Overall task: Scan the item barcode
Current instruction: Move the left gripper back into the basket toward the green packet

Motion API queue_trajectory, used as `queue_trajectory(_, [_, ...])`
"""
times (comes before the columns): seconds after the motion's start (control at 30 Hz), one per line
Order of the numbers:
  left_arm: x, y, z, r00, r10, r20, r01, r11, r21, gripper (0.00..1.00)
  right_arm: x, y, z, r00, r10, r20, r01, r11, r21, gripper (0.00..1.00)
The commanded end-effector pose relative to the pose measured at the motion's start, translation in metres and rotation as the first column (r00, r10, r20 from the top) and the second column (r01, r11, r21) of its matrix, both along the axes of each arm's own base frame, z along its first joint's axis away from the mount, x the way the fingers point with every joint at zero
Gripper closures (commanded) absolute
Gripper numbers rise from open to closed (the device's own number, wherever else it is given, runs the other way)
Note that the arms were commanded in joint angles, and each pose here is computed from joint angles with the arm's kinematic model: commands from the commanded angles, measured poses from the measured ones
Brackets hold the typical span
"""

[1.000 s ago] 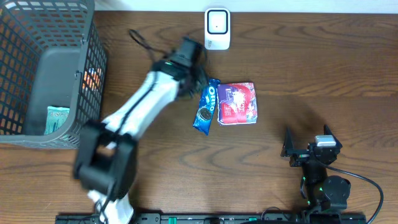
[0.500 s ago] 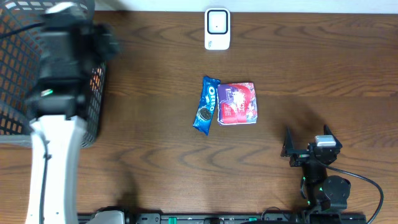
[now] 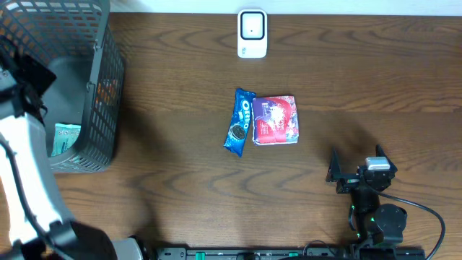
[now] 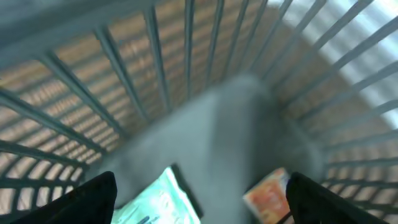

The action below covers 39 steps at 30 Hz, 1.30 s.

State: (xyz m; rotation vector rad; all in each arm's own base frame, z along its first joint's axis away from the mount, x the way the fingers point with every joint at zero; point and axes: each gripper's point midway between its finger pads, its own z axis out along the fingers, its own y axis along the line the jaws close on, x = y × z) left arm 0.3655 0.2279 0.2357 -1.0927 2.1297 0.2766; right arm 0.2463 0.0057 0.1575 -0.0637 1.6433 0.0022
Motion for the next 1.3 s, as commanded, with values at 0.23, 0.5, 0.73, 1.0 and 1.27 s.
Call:
queue_trajectory(0.23, [-0.014, 0.002, -0.076, 0.970, 0.099, -0.222, -0.128, 0.984, -0.120, 0.13, 0.000, 0.005, 0.000, 1.000, 0.023, 0.001, -0.023, 1.000, -0.004, 0.01])
queue_trajectory(0.5, [-0.028, -0.002, -0.102, 0.939, 0.148, -0.311, -0.207, 0.964, -0.166, 0.13, 0.000, 0.005, 0.000, 1.000, 0.023, 0.001, -0.023, 1.000, -0.004, 0.01])
queue_trajectory(0.73, [-0.035, -0.006, -0.130, 0.901, 0.050, -0.432, -0.139, 0.974, -0.178, 0.14, 0.000, 0.005, 0.000, 1.000, 0.023, 0.001, -0.023, 1.000, -0.004, 0.01])
queue_trajectory(1.0, [-0.043, -0.010, -0.163, 0.844, -0.023, -0.536, -0.109, 0.971, -0.212, 0.17, 0.000, 0.005, 0.000, 1.000, 0.023, 0.001, -0.023, 1.000, -0.004, 0.01])
queue_trajectory(1.27, [-0.046, -0.011, -0.180, 0.819, -0.037, -0.572, -0.116, 0.966, -0.229, 0.22, 0.000, 0.005, 0.000, 1.000, 0.022, 0.001, -0.022, 1.000, -0.004, 0.01])
